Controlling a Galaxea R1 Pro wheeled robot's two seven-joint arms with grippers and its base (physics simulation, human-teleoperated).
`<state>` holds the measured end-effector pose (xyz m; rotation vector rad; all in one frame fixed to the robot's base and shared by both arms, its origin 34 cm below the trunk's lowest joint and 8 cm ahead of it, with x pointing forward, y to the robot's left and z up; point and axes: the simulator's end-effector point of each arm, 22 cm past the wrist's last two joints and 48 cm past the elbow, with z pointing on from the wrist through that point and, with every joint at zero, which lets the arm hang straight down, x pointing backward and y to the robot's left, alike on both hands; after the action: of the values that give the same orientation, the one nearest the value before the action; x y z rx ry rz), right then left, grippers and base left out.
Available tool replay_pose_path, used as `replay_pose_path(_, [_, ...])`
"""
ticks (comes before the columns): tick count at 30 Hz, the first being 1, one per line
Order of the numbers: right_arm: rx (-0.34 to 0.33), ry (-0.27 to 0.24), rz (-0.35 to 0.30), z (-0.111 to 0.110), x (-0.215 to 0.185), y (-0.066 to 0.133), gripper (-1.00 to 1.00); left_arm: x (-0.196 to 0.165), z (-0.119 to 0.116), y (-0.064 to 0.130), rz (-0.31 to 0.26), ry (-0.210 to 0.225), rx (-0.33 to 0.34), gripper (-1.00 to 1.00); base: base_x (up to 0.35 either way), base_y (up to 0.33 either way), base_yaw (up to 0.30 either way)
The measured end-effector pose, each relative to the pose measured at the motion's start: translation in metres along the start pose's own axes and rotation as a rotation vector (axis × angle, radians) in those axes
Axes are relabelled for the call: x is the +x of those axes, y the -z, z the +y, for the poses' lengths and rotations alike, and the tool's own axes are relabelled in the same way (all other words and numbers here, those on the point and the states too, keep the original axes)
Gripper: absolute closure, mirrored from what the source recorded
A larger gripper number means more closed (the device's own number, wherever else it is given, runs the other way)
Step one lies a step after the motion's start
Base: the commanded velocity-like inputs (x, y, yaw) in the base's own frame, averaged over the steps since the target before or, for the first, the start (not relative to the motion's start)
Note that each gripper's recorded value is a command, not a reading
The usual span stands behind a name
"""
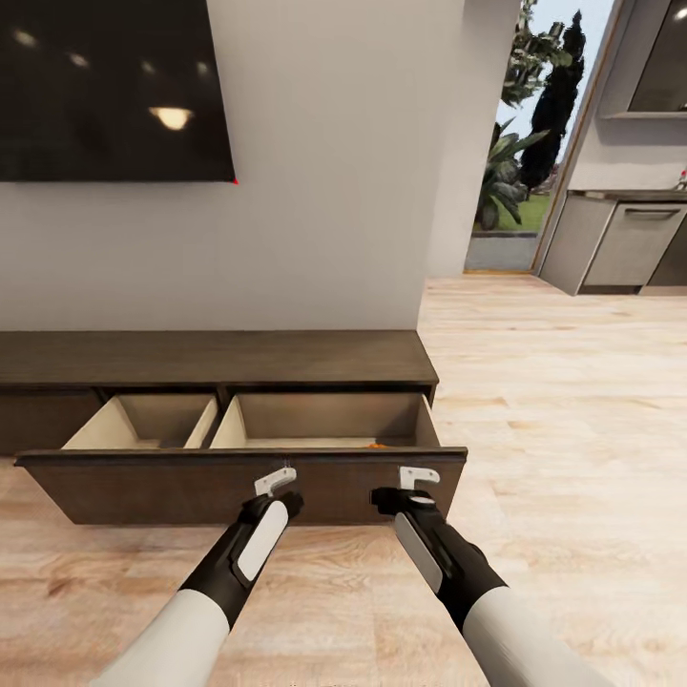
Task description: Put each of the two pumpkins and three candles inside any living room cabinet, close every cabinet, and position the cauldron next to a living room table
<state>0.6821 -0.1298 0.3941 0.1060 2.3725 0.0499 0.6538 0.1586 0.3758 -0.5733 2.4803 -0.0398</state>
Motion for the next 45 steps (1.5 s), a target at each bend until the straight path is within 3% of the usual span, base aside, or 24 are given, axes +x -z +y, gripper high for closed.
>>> replay_pose_path(4, [0.016,-0.006,-0.002,-0.012,0.007,-0.009,-1.00,0.009,0.012,-0.012,-0.009,-0.017,-0.036,-1.00,0.000,0.000,0.000])
replay_pose_path(9, [0.007,-0.017,0.003,-0.015,0.025,-0.022,-1.00,0.010,0.029,-0.027,-0.076,-0.059,-0.090,-1.00,0.000,0.000,0.000])
replay_pose_path(18, [-0.035,-0.036,-0.009,-0.010,0.043,-0.037,-1.00,0.025,0.033,-0.046,-0.086,-0.063,-0.082,-1.00,0.000,0.000,0.000])
replay_pose_path(21, [-0.045,-0.039,-0.023,-0.008,0.045,-0.041,-1.00,0.030,0.028,-0.049,-0.088,-0.091,-0.075,-1.00,0.000,0.000,0.000])
replay_pose_path(26, [-0.026,0.053,-0.058,-0.012,0.045,-0.047,-1.00,0.032,0.016,-0.053,-0.135,-0.124,-0.052,-1.00,0.000,0.000,0.000])
replay_pose_path(29, [-0.020,0.081,-0.058,-0.014,0.049,-0.051,-1.00,0.036,0.015,-0.056,-0.139,-0.131,-0.050,-1.00,0.000,0.000,0.000])
replay_pose_path(37, [-0.019,0.089,-0.062,-0.014,0.048,-0.051,-1.00,0.036,0.014,-0.056,-0.145,-0.133,-0.049,-1.00,0.011,0.000,0.000])
replay_pose_path(45, [-0.019,0.089,-0.063,-0.013,0.048,-0.051,-1.00,0.035,0.014,-0.055,-0.150,-0.132,-0.048,-1.00,0.282,0.000,0.000])
